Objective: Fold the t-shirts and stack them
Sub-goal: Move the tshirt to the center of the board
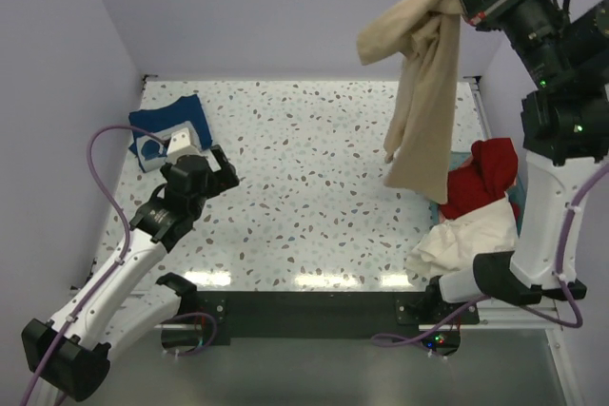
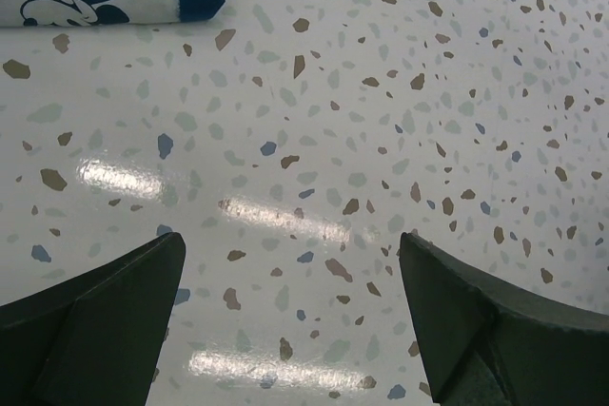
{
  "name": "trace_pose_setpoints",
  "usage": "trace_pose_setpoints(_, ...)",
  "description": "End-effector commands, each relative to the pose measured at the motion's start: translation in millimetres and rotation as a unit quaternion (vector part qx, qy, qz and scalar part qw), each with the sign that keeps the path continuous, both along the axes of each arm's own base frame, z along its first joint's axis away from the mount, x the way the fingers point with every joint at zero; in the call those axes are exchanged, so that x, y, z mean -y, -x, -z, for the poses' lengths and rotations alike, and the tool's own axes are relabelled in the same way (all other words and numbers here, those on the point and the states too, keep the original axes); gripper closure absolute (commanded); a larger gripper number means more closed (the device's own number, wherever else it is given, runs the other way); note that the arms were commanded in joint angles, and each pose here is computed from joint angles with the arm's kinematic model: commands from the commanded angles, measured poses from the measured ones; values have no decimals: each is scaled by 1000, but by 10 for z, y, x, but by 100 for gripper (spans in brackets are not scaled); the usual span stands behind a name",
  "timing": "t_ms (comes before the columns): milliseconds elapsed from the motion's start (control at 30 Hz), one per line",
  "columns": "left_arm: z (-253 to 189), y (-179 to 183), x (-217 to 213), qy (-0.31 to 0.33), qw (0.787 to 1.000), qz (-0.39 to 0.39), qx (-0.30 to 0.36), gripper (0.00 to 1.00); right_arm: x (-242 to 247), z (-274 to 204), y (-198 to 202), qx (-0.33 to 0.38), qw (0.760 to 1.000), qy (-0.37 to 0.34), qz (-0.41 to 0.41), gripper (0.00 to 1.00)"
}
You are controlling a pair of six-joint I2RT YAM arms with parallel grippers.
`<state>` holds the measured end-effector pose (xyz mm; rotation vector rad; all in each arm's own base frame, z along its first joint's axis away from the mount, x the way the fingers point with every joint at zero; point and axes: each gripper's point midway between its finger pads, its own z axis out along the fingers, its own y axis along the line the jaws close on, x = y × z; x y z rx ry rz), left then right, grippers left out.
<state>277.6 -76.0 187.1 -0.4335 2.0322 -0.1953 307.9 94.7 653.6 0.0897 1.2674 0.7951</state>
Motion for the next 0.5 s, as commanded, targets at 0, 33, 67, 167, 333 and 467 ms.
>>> trace_pose_setpoints(0, -122, 2, -82, 1, 1000, -22, 18, 0, -504, -309, 6, 66, 992, -6, -110, 100)
trace_pose_setpoints(33, -123, 12, -93, -1, 1000, -23, 17, 0, -587, -336, 25, 70, 990, -7, -123, 100)
trace_pose_setpoints(67, -120, 17, -106, -3, 1000, -26, 16, 0, -751, -405, 109, 84, 985, -9, -152, 100)
trace_pose_setpoints(167, -147, 34, -146, -3, 999, -38, 16, 0, -1164, -342, 88, 75, 973, -17, -217, 100)
trace_pose_setpoints(333, -171, 76, -196, 6, 998, -56, 18, 0, -1713, -83, 60, 43, 959, -3, -280, 100)
trace_pose_setpoints(467, -152, 112, -270, 10, 997, -81, 16, 0, -1701, 327, -149, -21, 973, 30, -229, 100)
